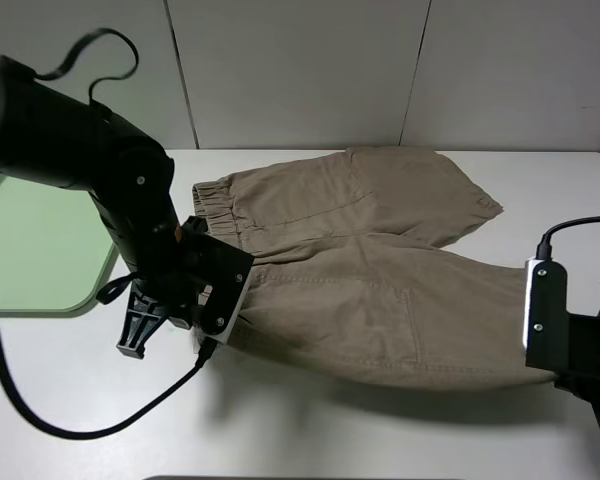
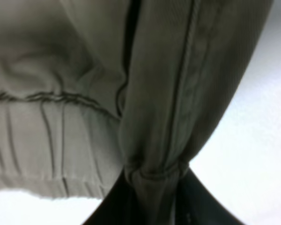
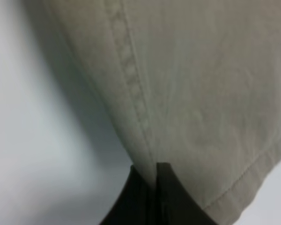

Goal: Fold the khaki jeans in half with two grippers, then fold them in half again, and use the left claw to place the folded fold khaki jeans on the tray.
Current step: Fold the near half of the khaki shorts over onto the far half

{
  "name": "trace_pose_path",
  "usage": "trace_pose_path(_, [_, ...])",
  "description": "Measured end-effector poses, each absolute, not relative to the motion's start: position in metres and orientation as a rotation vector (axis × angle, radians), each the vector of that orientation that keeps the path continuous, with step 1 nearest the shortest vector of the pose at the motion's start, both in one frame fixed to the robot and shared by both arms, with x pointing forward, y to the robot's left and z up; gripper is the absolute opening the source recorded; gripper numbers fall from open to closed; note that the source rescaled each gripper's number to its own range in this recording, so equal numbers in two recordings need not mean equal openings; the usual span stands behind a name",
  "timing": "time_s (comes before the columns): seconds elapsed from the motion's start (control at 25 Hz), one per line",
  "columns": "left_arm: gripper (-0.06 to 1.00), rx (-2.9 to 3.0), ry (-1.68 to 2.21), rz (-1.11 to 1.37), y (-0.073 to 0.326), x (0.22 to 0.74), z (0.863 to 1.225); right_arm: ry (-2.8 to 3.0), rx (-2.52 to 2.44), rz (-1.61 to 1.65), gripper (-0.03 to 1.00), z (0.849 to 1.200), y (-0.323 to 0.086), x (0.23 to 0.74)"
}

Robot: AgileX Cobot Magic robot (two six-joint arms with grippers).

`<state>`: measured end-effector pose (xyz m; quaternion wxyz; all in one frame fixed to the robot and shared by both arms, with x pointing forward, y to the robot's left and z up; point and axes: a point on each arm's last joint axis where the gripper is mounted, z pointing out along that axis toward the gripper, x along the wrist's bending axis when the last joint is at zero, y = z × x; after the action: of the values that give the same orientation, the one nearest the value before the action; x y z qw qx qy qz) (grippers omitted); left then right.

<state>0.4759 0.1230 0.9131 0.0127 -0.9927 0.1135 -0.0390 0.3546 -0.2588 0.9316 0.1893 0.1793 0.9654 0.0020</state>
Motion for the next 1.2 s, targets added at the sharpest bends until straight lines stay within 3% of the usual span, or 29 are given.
trace_pose_path(0.36, [0.01, -3.115, 0.315, -0.132, 0.134, 0.461, 0.957, 2.685, 0.771, 0.120, 0.00, 0.980, -0.257, 0.347])
trace_pose_path(0.84, [0.01, -3.075, 0.315, 0.082, 0.141, 0.429, 0.983, 2.739, 0.929, 0.183, 0.00, 1.036, -0.251, 0.342])
trace_pose_path(1.2, [0.01, -3.076, 0.314, 0.078, 0.140, 0.425, 0.987, 2.691, 0.901, 0.179, 0.00, 1.048, -0.252, 0.348])
